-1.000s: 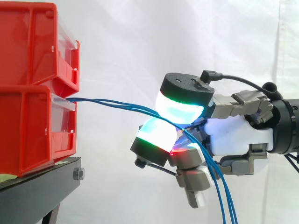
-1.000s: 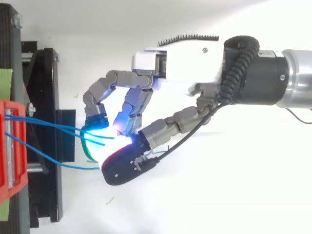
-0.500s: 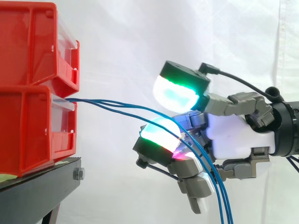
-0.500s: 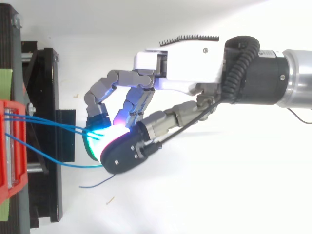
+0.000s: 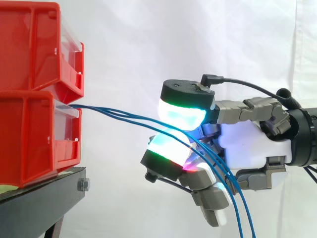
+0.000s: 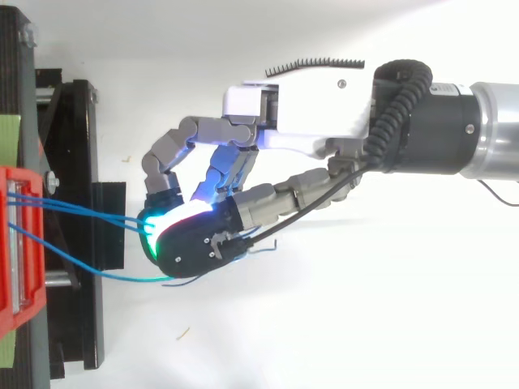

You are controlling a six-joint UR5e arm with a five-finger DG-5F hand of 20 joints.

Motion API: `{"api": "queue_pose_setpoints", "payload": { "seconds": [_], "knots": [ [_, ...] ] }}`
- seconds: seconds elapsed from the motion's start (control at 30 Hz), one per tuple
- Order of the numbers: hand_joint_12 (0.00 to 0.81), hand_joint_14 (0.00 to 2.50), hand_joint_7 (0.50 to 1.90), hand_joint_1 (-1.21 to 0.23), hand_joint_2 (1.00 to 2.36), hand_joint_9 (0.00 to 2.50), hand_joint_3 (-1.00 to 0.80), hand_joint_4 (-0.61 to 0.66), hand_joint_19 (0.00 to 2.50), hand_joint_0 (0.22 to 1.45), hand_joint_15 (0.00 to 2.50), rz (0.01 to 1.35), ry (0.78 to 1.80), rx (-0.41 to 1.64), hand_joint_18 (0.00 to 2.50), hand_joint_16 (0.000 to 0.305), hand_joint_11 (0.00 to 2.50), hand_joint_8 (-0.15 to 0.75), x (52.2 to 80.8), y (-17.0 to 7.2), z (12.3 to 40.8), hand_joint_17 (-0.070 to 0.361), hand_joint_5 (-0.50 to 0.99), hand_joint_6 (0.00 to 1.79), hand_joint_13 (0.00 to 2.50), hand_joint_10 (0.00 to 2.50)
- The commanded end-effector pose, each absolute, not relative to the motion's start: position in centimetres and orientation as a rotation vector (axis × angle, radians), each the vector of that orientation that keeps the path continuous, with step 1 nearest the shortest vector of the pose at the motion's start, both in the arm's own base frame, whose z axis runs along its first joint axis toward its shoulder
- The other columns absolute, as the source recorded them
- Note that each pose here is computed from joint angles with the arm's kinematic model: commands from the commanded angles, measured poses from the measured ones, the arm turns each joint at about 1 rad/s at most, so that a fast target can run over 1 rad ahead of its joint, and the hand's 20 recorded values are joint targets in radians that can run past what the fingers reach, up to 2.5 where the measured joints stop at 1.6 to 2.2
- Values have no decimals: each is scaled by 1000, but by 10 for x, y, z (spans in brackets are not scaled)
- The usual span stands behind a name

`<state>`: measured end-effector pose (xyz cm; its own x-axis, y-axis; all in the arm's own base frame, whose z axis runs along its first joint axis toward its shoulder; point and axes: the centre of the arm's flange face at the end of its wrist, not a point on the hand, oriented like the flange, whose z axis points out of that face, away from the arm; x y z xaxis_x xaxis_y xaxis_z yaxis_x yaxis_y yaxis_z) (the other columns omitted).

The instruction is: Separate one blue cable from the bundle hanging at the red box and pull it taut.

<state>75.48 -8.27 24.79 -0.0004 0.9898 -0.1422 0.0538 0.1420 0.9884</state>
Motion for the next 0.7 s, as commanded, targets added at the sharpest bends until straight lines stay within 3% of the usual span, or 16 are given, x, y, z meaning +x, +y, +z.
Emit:
{"api": "queue_pose_setpoints", "payload": {
  "seconds": [0.0,0.07,0.23,0.4,0.43,0.53,0.67],
  "knots": [
    [446,23,1080,-761,1012,1002,-90,136,638,632,894,1076,1307,1142,1034,54,1071,380,755,-83,250,122,-182,884,1132,20],
    [407,26,1140,-828,1018,950,-154,104,657,666,900,1075,1308,1143,964,47,1079,341,755,-83,249,107,-197,890,1073,21],
    [398,26,1168,-891,1015,961,-292,83,622,741,896,1075,1311,1142,938,45,1099,336,755,-82,248,102,-200,915,1064,21],
    [392,27,1092,-929,1006,974,-435,49,605,800,885,1072,1309,1143,922,44,1101,333,755,-82,248,99,-195,918,1060,23],
    [393,27,1171,-928,1000,976,-500,65,604,813,892,1071,1308,1144,917,43,1117,331,755,-82,248,98,-189,915,1062,23],
    [394,28,1177,-931,1000,996,-500,92,582,796,890,1066,1306,1145,933,43,1113,332,755,-83,248,97,-180,916,1072,22],
    [390,29,1283,-900,1000,1029,-500,110,599,664,888,1064,1304,1147,938,42,1113,336,755,-83,248,95,-153,907,1076,23]
  ]
}}
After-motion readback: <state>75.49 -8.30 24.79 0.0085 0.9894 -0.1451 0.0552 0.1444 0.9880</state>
